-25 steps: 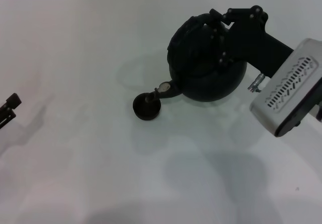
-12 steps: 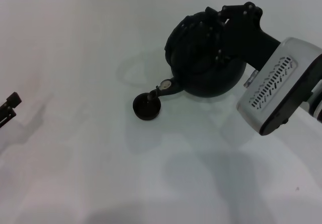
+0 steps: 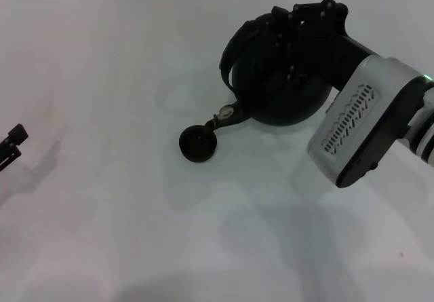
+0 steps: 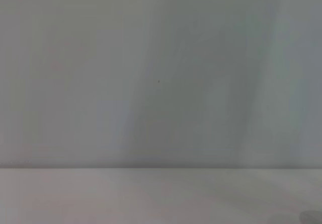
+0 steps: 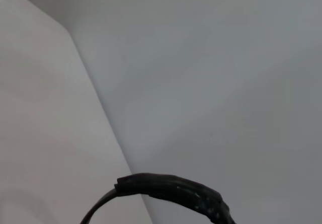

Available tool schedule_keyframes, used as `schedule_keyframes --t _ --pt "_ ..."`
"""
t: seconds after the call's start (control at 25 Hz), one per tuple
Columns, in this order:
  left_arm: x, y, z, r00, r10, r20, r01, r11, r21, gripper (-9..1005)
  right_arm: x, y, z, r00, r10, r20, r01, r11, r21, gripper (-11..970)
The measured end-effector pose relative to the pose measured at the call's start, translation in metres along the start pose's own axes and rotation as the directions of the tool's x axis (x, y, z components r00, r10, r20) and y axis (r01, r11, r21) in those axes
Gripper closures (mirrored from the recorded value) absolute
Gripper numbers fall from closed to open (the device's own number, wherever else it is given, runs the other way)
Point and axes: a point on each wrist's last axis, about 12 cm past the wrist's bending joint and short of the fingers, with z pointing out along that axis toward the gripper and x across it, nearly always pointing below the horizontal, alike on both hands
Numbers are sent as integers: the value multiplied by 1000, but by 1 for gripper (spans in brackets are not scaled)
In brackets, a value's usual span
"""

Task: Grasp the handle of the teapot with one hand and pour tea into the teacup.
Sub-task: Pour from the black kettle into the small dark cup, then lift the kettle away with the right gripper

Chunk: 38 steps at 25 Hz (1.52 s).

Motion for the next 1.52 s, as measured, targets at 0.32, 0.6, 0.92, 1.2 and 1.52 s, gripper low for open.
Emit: schedule_keyframes --t 0.32,0.6,0.92,1.2,1.52 --pt "0 1 2 1000 4 -6 -4 1000 -8 222 -3 3 0 1000 -23 7 23 1000 -8 857" --pt "-1 2 4 1000 8 -3 -8 1000 -5 222 -4 3 0 999 -34 9 34 999 -9 856" --pt "-2 4 8 1000 13 -12 -13 1000 -14 222 -5 2 2 999 -37 15 37 999 -8 856" --pt "-3 5 10 1000 16 -11 -16 1000 -11 223 -6 1 3 999 -36 21 36 999 -8 857" --pt "-3 5 10 1000 19 -15 -19 1000 -9 223 -7 1 4 999 -36 23 36 999 -9 858"
